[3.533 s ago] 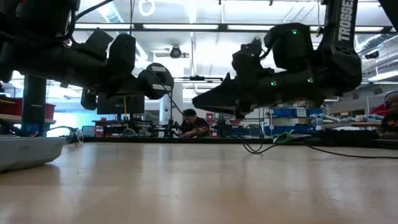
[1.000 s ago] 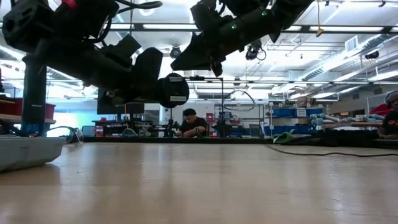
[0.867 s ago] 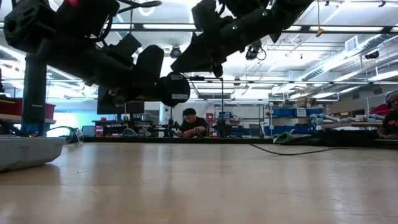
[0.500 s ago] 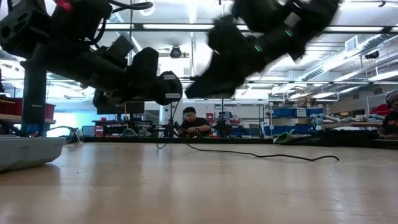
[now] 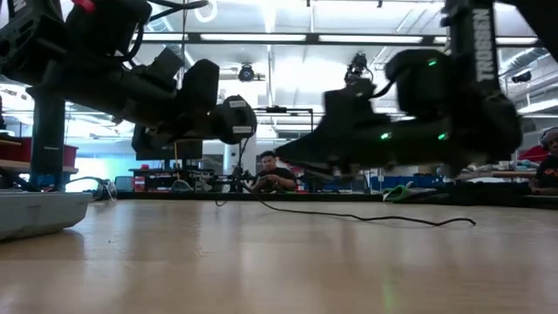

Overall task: Coil cords
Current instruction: Coil the black wire onto the spool

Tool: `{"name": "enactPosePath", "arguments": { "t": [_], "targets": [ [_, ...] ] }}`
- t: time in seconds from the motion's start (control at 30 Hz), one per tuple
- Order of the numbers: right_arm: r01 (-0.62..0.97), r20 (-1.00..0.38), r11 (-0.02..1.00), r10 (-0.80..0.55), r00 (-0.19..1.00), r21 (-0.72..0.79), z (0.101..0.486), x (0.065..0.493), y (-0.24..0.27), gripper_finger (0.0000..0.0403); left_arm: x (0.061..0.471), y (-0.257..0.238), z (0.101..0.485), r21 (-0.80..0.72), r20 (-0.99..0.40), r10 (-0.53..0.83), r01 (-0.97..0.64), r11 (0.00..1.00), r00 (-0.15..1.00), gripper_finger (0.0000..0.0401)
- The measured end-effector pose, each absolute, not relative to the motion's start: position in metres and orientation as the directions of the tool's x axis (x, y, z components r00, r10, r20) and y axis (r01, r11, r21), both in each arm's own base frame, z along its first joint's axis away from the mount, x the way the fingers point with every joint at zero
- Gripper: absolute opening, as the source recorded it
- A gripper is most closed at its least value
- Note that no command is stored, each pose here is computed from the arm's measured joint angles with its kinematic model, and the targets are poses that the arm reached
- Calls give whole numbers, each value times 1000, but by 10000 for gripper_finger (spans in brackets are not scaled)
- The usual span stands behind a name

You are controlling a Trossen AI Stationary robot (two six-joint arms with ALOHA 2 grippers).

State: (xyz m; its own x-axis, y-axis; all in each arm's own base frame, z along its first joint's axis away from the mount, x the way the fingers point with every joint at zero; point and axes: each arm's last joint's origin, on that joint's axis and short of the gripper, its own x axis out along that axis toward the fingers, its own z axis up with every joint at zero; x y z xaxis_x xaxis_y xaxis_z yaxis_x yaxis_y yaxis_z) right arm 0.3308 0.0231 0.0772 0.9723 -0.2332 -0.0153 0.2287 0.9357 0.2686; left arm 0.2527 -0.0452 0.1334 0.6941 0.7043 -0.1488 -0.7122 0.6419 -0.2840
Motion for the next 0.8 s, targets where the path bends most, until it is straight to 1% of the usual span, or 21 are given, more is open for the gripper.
{"name": "enactPosePath", "arguments": {
  "t": [0.17, 0.3, 0.37, 0.47, 0.63, 0.8],
  "targets": [
    [222, 44, 950, -237, 971, 219, 81, 357, 21, 114, 254, -46, 136, -284, -133, 700, -704, 651, 702, 0],
    [236, 63, 953, -251, 966, 188, 87, 370, 17, 135, 254, -46, 137, -285, -131, 698, -701, 653, 704, 0],
    [248, 54, 952, -262, 964, 182, 89, 376, 13, 144, 254, -46, 137, -286, -129, 698, -701, 653, 704, 0],
    [261, -3, 940, -267, 964, 221, 87, 384, 9, 153, 254, -46, 137, -288, -127, 698, -700, 654, 705, 0],
    [268, -54, 929, -263, 963, 256, 85, 390, 8, 151, 255, -46, 139, -292, -121, 688, -688, 665, 716, 0],
    [266, -56, 924, -261, 964, 274, 85, 390, 9, 129, 255, -46, 139, -293, -121, 683, -683, 669, 721, 0]
  ]
}}
